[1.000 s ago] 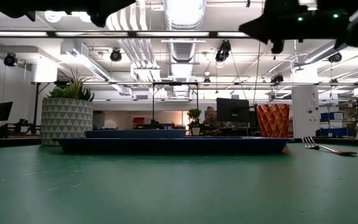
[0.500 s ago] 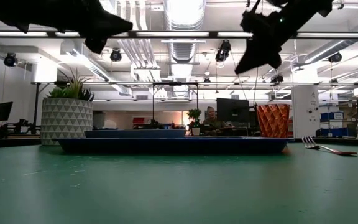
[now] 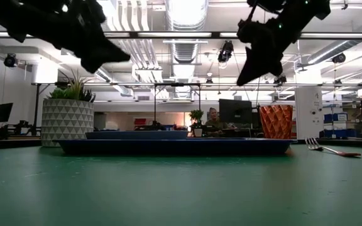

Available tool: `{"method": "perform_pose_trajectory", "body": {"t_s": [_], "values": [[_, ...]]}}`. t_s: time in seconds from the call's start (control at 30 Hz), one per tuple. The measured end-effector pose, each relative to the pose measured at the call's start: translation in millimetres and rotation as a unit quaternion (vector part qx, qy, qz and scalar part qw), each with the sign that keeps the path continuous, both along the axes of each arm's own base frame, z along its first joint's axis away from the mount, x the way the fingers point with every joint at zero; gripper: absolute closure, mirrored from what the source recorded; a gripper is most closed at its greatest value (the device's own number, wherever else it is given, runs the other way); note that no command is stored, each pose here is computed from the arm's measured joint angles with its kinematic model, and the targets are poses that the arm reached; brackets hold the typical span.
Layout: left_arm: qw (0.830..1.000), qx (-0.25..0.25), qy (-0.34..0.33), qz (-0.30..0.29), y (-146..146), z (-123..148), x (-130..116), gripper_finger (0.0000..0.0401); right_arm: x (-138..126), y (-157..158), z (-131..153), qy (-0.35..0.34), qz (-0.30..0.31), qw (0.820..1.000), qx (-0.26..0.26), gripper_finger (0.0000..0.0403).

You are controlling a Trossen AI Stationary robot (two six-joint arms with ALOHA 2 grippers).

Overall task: Pick and place plate/cup/fork/spoon on tray
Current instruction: Adjust the light blue plate

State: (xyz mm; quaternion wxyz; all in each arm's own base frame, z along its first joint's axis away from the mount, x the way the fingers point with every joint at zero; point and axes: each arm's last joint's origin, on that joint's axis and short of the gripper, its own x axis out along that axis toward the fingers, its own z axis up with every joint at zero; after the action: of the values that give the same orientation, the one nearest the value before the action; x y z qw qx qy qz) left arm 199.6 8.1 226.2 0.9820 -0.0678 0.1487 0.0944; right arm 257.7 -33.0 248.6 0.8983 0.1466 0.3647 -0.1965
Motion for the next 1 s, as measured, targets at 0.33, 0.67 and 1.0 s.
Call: {"method": "perform_pose_trajectory", "body": {"t_s": [0.33, 0.67, 1.0], "values": [[0.984, 0.003, 0.173, 0.035, 4.2, -48.2, 48.3, 0.0401, 14.8, 15.6, 33.7, -0.048, 0.047, 0.998, -0.008, 0.0394], [0.940, 0.041, 0.306, 0.147, 35.1, -85.9, 72.8, 0.0401, 20.7, 14.3, 41.0, -0.045, 0.068, 0.995, -0.052, 0.0394], [0.917, 0.068, 0.325, 0.222, 54.4, -94.7, 69.4, 0.0401, 20.3, 14.3, 38.1, -0.036, 0.083, 0.994, -0.068, 0.0394]]}}
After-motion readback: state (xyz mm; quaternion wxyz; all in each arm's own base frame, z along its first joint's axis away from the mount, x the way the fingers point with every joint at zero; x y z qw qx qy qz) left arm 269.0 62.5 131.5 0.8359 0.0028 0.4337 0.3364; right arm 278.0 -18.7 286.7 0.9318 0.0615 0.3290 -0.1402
